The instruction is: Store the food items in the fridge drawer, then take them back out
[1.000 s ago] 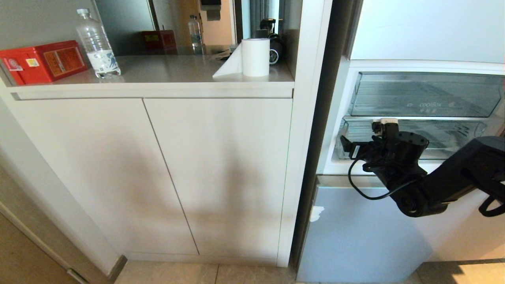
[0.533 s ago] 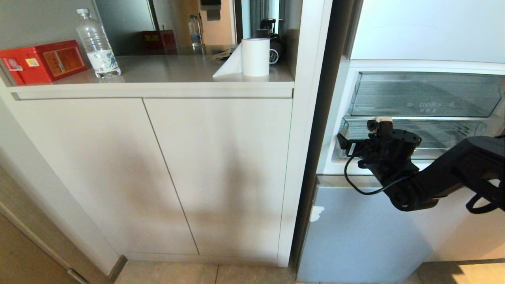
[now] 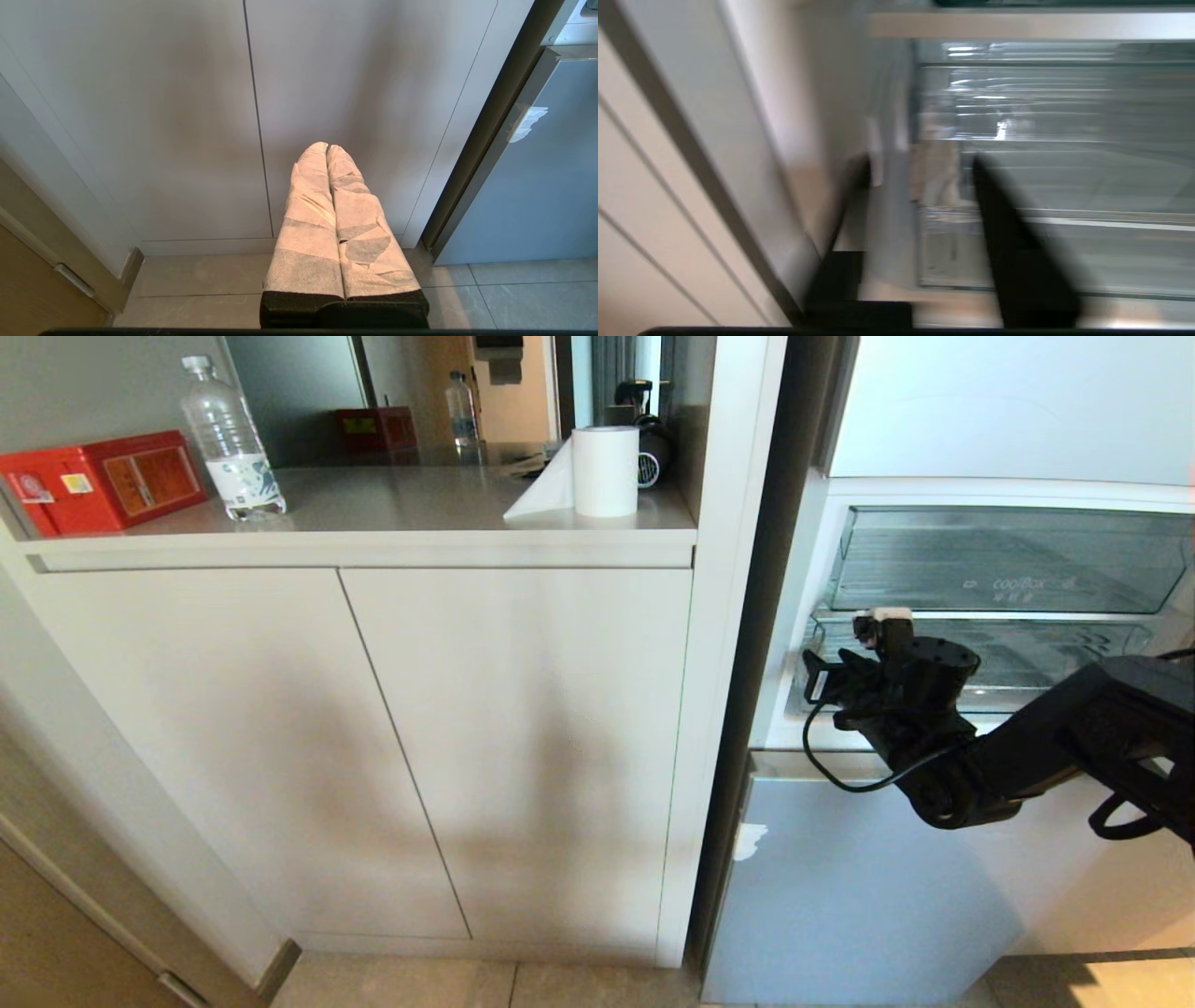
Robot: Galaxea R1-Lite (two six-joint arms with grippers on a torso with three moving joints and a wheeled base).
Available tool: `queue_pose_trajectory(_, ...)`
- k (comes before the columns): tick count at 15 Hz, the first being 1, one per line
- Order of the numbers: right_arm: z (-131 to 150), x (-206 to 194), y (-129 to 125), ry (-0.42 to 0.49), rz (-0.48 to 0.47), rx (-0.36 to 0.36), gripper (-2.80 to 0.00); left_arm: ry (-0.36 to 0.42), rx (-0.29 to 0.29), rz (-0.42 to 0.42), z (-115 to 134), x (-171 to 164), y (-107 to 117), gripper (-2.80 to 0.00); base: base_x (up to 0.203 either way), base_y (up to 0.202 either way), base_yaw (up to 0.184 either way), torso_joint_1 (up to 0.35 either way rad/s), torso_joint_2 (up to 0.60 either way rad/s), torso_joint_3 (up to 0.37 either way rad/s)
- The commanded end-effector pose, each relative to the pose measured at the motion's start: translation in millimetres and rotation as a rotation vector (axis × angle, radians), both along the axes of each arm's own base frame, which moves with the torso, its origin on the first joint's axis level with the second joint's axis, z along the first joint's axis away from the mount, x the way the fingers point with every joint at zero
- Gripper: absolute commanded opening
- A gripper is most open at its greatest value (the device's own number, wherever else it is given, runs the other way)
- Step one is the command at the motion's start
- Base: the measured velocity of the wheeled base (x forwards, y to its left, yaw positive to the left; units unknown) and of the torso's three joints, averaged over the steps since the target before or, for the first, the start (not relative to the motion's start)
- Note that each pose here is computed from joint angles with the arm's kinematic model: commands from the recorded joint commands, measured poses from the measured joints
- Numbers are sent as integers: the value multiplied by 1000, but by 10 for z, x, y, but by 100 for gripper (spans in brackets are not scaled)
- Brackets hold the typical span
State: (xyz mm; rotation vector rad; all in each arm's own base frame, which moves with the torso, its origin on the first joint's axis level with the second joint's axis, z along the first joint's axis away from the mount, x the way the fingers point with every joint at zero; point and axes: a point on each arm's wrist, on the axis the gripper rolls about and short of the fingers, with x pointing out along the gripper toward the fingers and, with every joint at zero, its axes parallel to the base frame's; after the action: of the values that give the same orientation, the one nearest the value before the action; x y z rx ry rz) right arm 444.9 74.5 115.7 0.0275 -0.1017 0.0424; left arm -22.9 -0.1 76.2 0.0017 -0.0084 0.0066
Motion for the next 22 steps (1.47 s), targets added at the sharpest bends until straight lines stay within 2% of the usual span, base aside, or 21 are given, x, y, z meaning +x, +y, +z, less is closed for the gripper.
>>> queue_pose_trajectory(1,62,9,56,-18,7,4,-280,1,0,1,-4,1,0,-280,0,0,0,0,0,0)
queue_pose_trajectory(8,76,-25,69,-3,-16,14,-280,1,0,1,-4,1,0,-280,0,0,0,0,0,0)
queue_pose_trajectory(13,125,-288,21,22,-14,37,-280,1,0,1,-4,1,0,-280,0,0,0,0,0,0)
queue_pose_trajectory(18,271,-784,-40,64,-1,70,-280,1,0,1,-4,1,0,-280,0,0,0,0,0,0)
queue_pose_trajectory(22,312,-1208,25,109,44,92,-280,1,0,1,-4,1,0,-280,0,0,0,0,0,0)
